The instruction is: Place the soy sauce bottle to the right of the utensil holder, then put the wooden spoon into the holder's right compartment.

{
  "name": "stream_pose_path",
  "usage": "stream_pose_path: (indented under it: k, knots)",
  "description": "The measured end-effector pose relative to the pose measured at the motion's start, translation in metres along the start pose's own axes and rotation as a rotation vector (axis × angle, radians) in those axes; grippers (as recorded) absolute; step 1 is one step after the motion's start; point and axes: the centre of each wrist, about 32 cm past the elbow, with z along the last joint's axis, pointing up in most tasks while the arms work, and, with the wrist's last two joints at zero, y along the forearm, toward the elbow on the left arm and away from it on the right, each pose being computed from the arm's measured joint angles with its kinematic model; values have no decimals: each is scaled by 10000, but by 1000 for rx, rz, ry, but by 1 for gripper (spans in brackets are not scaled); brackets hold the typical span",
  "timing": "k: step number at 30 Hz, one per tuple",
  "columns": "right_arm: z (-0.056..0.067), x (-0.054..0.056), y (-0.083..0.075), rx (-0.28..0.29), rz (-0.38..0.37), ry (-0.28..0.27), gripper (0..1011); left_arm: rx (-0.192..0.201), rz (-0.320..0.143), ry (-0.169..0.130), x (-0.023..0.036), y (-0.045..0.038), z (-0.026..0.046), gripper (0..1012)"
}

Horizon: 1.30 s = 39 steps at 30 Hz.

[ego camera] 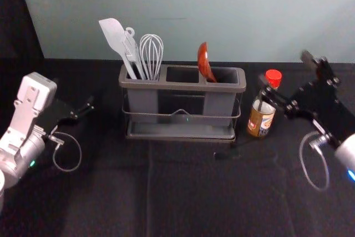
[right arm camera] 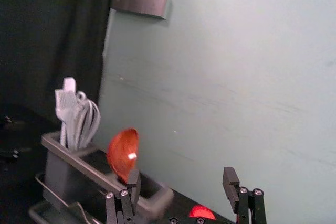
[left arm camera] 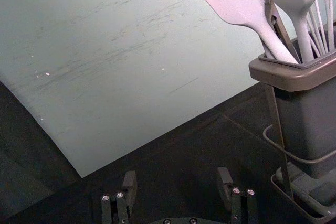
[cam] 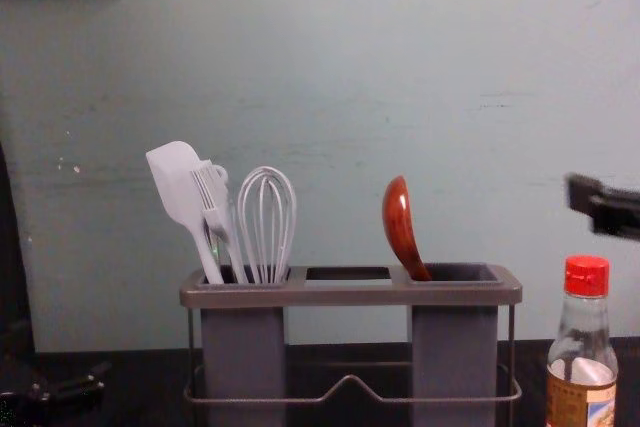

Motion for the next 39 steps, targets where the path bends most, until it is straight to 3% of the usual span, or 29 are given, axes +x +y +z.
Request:
stream_pose_path:
  k: [3, 4, 10, 20, 27, 39]
  knots:
    - [-137, -42, -168, -4, -44, -2, 1004, 0, 0, 0, 0, 0, 0, 1005]
    - [-137, -42, -168, -4, -44, -2, 1004, 0, 0, 0, 0, 0, 0, 1005]
    - [-401, -83, -368, -16, -91, 14, 1004, 0, 0, 0, 0, 0, 0, 1005]
    - [-707, -203, -454, -78, -112, 68, 1004, 0, 0, 0, 0, 0, 0, 1005]
    - [-802, -236, -430, -93, -105, 90, 1004, 0, 0, 0, 0, 0, 0, 1005]
    - [-828, -250, -421, -100, -98, 94, 1004, 0, 0, 0, 0, 0, 0, 1005]
